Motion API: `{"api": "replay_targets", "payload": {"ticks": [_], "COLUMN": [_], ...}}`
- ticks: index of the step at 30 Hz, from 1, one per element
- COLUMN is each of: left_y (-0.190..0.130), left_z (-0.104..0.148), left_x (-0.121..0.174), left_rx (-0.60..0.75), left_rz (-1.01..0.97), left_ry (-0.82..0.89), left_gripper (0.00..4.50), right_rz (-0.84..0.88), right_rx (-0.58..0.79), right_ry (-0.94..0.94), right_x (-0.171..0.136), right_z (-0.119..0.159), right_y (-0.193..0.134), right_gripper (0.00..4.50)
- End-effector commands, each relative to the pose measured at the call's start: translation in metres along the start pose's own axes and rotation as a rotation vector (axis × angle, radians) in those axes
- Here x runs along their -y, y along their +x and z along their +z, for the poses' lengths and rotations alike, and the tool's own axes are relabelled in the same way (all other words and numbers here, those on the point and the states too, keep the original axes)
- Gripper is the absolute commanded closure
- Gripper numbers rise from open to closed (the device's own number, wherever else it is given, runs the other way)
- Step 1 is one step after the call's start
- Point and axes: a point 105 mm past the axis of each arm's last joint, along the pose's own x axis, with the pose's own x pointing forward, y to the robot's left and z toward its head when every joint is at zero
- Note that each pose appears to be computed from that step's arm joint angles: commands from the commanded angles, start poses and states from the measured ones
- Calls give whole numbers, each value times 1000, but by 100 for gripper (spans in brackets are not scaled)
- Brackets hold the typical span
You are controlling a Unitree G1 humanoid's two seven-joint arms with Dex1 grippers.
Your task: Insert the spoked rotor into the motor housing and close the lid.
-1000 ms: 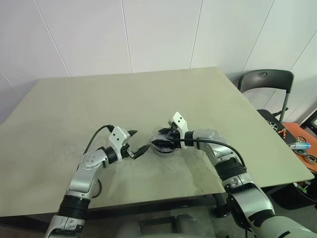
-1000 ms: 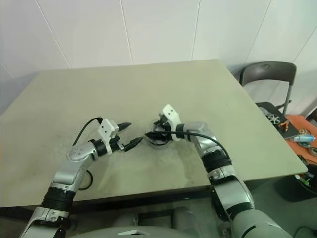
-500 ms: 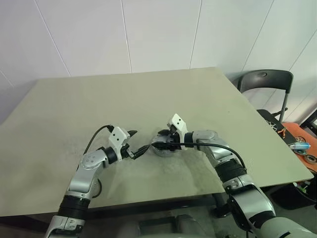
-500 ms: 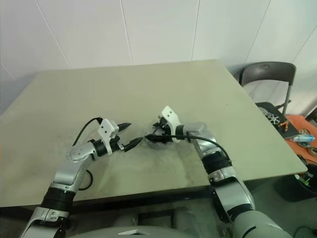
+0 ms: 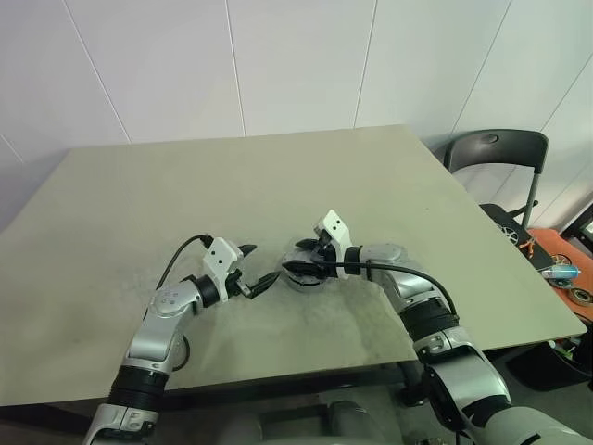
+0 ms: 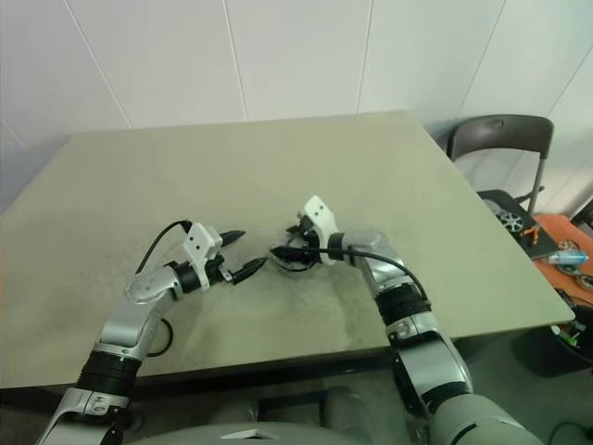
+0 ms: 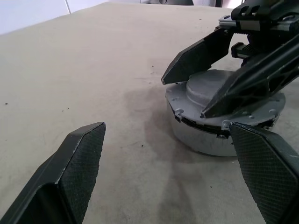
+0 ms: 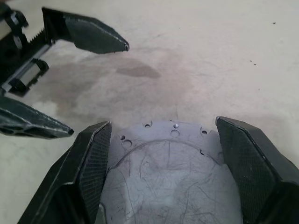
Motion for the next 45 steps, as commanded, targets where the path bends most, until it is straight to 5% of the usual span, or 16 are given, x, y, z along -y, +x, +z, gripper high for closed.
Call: {"api": "replay_targets", "payload": {"ticks": [1, 39, 45], "left_y": [2, 4, 3], "left_z": [9, 10, 9], "left_x": [-1, 1, 2], "left_rx": [20, 27, 24], "left_rz": [-5, -9, -8], "left_ry": [30, 29, 27], "left_gripper": [0, 0, 0], "right_rz": [7, -124, -27], "right_rx": [-30, -98, -162], "right_ry": [-25, -66, -43], "right_x": [-2, 22, 7], "right_z": [-7, -24, -39], "right_y": [3, -4, -4], "right_gripper": [124, 124, 124]}}
